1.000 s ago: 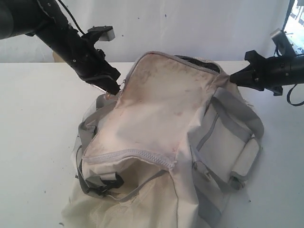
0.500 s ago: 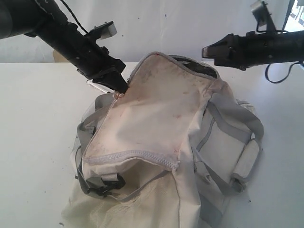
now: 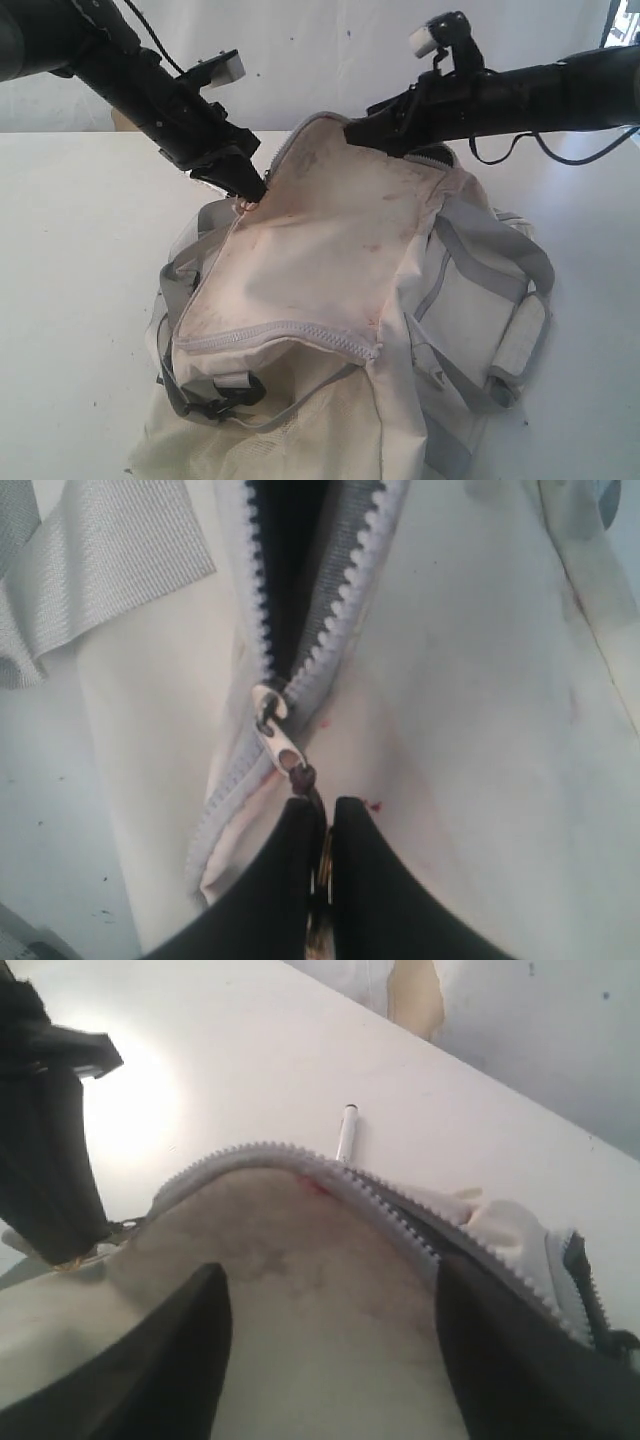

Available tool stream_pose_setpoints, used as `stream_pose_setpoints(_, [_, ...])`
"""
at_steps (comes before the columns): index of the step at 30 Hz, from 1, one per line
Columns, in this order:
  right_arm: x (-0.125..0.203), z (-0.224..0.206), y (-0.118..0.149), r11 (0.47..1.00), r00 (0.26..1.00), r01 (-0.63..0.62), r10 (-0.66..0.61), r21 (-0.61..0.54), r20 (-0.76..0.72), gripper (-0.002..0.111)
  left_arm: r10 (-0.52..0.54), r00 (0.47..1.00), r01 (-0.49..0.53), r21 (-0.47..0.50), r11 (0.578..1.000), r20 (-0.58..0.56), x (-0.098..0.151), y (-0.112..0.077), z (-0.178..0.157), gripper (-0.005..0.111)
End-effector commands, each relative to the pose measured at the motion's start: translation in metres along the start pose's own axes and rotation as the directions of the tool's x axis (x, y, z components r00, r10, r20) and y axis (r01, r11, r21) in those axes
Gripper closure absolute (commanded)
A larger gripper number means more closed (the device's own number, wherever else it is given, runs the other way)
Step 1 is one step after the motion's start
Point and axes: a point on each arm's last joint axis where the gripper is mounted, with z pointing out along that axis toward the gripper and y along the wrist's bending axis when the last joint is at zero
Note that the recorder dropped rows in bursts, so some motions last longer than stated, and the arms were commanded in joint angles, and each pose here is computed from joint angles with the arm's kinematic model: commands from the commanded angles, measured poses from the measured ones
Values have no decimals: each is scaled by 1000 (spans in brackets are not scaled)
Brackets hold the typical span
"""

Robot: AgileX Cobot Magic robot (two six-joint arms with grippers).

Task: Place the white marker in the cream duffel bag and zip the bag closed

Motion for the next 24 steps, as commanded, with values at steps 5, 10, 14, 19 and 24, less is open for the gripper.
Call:
stream_pose_setpoints(5, [-11, 24, 12, 971, 976, 216, -212, 105, -51, 52, 15, 1000, -16, 37, 999, 16, -3, -10, -7, 107])
stream_pose_setpoints(10, [-15, 35, 19, 952, 963, 270, -263, 146, -64, 51, 15, 1000, -16, 37, 999, 16, -3, -10, -7, 107])
stream_pose_setpoints(14, [-17, 40, 22, 943, 959, 282, -272, 174, -78, 51, 15, 1000, -16, 37, 999, 16, -3, -10, -7, 107])
stream_pose_setpoints(19, [-19, 43, 25, 926, 940, 341, -332, 162, -81, 51, 15, 1000, -16, 37, 999, 16, -3, -10, -7, 107])
stream_pose_setpoints(24, [-22, 47, 32, 926, 937, 349, -343, 141, -68, 51, 23, 1000, -24, 28, 999, 11, -2, -9, -7, 107])
